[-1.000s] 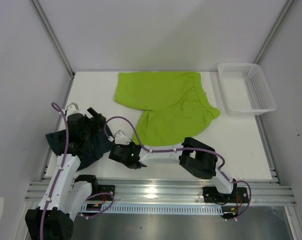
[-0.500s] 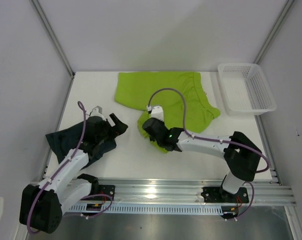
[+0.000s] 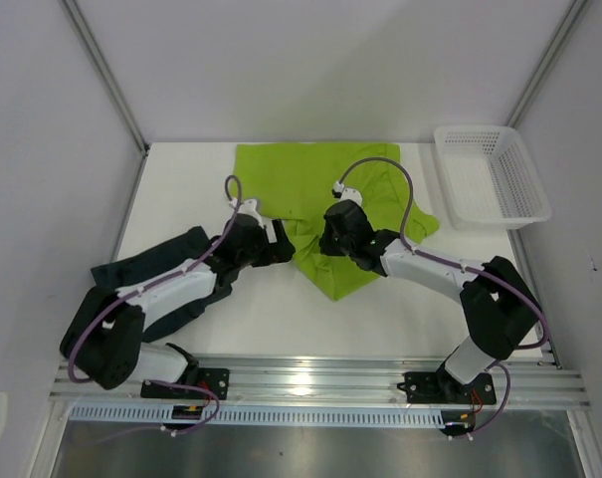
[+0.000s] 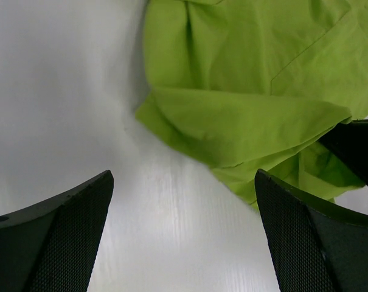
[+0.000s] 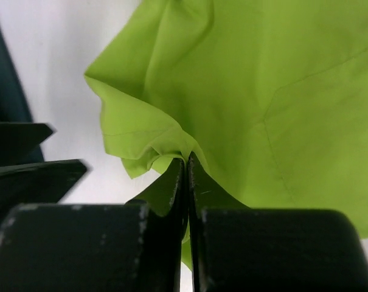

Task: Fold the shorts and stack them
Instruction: Flatten the shorts out

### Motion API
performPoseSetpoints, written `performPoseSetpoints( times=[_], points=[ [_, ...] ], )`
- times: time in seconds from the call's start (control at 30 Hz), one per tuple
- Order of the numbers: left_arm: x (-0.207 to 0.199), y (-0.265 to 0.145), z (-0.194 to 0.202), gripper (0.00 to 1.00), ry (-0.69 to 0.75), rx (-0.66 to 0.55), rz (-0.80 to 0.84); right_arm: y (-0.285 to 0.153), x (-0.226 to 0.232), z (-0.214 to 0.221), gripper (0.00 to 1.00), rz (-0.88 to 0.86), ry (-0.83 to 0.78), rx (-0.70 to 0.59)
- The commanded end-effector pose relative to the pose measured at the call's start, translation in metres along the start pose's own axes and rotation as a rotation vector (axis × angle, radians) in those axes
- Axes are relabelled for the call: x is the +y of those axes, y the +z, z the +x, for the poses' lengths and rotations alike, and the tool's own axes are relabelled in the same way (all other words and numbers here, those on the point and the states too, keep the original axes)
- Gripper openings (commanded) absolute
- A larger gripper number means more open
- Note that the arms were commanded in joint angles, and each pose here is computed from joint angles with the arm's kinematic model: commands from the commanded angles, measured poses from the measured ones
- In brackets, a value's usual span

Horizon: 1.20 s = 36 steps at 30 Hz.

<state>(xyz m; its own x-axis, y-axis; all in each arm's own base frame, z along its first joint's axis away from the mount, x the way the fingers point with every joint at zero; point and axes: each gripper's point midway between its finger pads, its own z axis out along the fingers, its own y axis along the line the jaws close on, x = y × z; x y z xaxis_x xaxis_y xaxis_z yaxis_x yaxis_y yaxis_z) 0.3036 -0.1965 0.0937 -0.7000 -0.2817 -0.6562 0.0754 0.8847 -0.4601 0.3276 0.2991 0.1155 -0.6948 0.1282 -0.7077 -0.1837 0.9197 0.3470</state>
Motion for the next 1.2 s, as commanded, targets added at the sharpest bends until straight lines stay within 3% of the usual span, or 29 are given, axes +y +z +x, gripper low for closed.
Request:
performPoseSetpoints(
  times=[0.0, 0.17, 0.23, 0.37, 0.57, 0.73, 0.97, 1.17],
  points=[
    [-0.030, 0.018, -0.022, 0.99, 0.162, -0.070, 0.027, -0.004, 0.027, -0.028, 0.00, -0.105, 0.029, -0.029],
    [-0.018, 0.042, -0.009, 0.97, 0.220, -0.034, -0.088, -0.003, 0.025, -0.041, 0.00, -0.108, 0.035, -0.035],
    [-0.017, 0.047, -0.011, 0.92, 0.213, -0.032, -0.105, -0.002, 0.021, -0.043, 0.00, -0.106, 0.044, -0.034],
    [-0.023, 0.043, -0.017, 0.85, 0.141, -0.077, -0.045, 0.000, 0.016, -0.049, 0.00, -0.111, 0.064, -0.031],
    [-0.022, 0.033, -0.009, 0.94, 0.180, -0.092, 0.025, 0.004, 0.011, -0.057, 0.00, -0.126, 0.092, -0.024],
    [-0.013, 0.040, -0.009, 0.91, 0.198, -0.074, -0.019, 0.009, 0.003, -0.064, 0.00, -0.125, 0.122, -0.026],
    [0.005, 0.056, -0.014, 0.70, 0.138, -0.043, -0.033, 0.011, -0.003, -0.070, 0.00, -0.146, 0.155, -0.020],
    [0.011, 0.070, -0.006, 0.65, 0.161, -0.008, -0.033, 0.014, -0.007, -0.073, 0.00, -0.153, 0.166, -0.019]
  ],
)
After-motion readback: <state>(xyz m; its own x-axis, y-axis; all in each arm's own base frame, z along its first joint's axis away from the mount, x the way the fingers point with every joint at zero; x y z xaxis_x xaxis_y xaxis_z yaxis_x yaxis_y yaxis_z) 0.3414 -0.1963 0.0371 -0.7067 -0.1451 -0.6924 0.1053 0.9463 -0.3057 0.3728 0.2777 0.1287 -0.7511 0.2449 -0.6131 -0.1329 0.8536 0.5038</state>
